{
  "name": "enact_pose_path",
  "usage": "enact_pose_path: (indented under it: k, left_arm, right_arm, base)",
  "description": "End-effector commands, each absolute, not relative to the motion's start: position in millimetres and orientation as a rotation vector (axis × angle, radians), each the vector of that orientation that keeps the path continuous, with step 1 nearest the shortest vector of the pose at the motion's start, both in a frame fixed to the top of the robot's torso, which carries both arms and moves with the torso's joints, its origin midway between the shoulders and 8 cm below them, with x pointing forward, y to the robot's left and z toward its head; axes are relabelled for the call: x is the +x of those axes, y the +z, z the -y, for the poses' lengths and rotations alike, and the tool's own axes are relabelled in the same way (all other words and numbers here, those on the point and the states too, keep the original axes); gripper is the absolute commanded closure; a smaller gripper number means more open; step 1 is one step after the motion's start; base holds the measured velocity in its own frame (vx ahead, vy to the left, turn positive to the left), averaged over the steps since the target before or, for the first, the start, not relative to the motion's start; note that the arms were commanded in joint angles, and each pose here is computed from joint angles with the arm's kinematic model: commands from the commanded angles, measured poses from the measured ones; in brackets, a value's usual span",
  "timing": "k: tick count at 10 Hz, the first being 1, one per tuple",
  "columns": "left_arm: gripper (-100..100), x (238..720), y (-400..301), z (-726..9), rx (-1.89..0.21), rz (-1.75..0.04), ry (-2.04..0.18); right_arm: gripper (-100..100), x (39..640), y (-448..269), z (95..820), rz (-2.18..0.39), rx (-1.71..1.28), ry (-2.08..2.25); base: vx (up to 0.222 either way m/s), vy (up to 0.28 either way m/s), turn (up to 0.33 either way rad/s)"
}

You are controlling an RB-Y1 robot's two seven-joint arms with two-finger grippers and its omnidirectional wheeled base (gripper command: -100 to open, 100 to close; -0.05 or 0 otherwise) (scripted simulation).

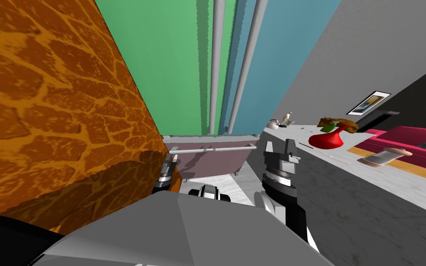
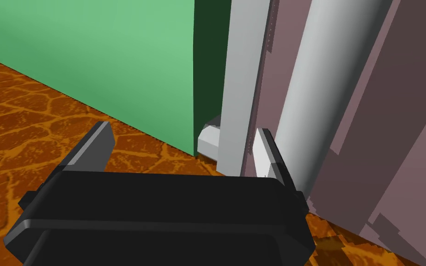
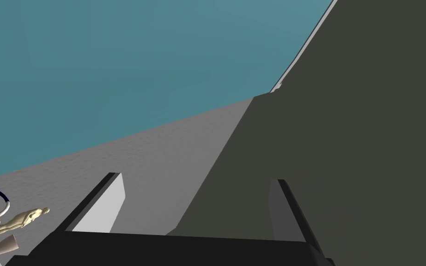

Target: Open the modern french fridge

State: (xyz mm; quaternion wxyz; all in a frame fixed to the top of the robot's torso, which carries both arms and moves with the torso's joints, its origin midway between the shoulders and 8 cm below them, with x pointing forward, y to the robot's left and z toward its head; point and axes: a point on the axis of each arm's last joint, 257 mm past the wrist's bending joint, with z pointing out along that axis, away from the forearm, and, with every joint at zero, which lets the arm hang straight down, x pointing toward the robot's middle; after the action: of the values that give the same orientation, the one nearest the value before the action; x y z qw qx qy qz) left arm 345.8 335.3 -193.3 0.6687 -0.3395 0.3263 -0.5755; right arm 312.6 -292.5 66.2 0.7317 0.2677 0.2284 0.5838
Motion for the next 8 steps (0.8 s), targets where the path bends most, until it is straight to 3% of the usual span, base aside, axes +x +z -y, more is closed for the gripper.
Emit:
enact_pose_path:
  k: [1, 8]
  left_arm:
    - [-100, 343, -205, -338, -0.782, -0.737, -1.292]
    - [-100, 327, -252, -339, -0.867, -0.716, -1.277]
  right_arm:
    - [0, 313, 66, 292, -0.503, 0.589, 1.285]
    - [0, 313, 66, 292, -0.503, 0.589, 1.285]
  base:
    - [0.052, 0.014, 0.004]
    - [0.074, 0.016, 0.012]
